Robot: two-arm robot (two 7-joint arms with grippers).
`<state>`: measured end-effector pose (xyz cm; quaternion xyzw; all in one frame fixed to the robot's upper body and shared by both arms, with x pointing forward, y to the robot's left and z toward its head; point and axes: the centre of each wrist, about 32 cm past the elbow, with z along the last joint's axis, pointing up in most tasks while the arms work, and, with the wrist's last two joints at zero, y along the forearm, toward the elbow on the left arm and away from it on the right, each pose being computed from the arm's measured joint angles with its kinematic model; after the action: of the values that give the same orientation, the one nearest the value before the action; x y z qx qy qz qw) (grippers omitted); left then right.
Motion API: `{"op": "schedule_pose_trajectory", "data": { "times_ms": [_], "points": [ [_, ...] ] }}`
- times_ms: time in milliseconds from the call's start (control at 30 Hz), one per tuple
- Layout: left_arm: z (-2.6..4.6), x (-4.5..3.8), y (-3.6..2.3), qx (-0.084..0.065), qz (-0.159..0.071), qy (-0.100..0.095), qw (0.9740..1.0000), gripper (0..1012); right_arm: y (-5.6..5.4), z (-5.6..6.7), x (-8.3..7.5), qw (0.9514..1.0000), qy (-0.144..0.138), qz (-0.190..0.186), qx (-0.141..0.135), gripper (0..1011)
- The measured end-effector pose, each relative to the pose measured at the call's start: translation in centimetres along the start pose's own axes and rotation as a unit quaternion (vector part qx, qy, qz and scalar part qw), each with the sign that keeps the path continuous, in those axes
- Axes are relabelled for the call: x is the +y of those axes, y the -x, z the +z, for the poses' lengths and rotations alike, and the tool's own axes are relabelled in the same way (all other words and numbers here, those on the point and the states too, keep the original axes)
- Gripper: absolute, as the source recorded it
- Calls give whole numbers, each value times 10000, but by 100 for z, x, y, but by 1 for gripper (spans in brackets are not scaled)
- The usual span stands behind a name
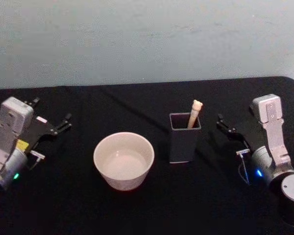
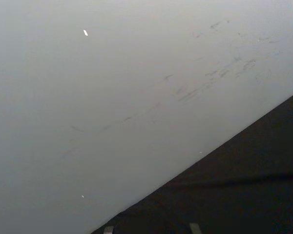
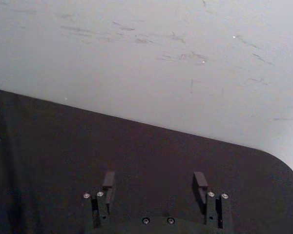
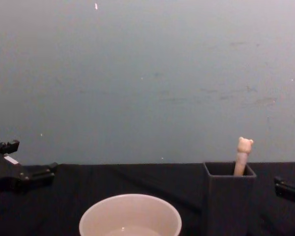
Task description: Pick up the stirring spoon with one hand, stir inside the cup, then place it back in its original position.
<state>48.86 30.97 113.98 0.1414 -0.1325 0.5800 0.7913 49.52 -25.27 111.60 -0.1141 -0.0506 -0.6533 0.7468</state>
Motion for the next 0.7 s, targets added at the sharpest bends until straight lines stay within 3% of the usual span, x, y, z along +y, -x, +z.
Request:
{"op": "schedule_pose_trajectory", "data": {
  "times_ms": [700],
  "points": [
    [0, 0, 0, 0, 0, 0, 10000, 1001, 3, 9, -8, 10000, -25, -3, -6, 1003]
  ]
}}
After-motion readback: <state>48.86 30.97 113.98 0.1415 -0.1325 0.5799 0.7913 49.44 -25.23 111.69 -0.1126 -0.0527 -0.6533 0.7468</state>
